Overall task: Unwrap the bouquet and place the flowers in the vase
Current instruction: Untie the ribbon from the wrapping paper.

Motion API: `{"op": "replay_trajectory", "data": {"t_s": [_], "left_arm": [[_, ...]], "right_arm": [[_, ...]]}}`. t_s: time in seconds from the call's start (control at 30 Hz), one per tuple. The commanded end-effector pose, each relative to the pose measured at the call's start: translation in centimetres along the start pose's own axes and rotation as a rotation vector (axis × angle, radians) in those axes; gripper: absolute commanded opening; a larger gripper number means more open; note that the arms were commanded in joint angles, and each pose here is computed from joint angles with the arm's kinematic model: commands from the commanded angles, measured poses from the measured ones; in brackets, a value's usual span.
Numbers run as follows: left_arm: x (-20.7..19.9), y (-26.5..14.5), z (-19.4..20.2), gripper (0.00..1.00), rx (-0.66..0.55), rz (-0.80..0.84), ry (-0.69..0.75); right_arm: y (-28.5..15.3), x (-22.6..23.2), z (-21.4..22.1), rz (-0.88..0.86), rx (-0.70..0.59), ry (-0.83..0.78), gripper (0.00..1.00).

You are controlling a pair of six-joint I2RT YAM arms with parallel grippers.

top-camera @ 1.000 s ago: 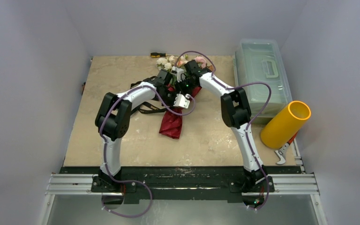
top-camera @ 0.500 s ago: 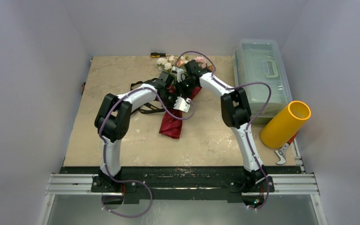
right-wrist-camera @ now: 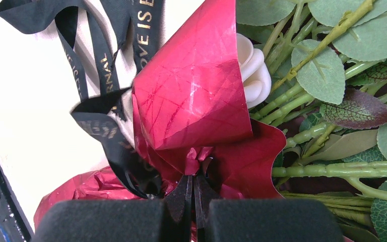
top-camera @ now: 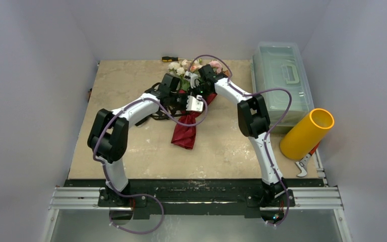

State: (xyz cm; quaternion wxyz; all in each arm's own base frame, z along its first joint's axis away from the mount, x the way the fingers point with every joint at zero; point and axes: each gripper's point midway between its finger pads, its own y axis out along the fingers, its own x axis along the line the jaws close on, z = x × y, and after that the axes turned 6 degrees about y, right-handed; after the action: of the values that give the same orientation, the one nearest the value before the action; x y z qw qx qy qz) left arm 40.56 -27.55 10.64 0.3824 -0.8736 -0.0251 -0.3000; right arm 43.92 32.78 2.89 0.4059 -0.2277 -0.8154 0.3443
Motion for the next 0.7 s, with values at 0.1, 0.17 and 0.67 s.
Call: {"op": "replay_trajectory", "data": {"t_s": [0.1,0.17,0.67], "left_arm": [[2.0,-3.8,-0.8,0.0,-0.075,-0.075,-0.148],[1.9,-4.1,-0.1,0.0,-0.068,-0.082,-0.204],[-0.5,0.7,2.0,0.18,-0.018,0.0,-0.212]], "right_arm": [[1.9,-6.4,5.2,0.183,0.143,0.044,0.0],[1.8,-6.3,5.2,0.176,0.142,0.042,0.0],[1.8,-6.0,5.3,0.165,0.141,0.046,0.0]]}}
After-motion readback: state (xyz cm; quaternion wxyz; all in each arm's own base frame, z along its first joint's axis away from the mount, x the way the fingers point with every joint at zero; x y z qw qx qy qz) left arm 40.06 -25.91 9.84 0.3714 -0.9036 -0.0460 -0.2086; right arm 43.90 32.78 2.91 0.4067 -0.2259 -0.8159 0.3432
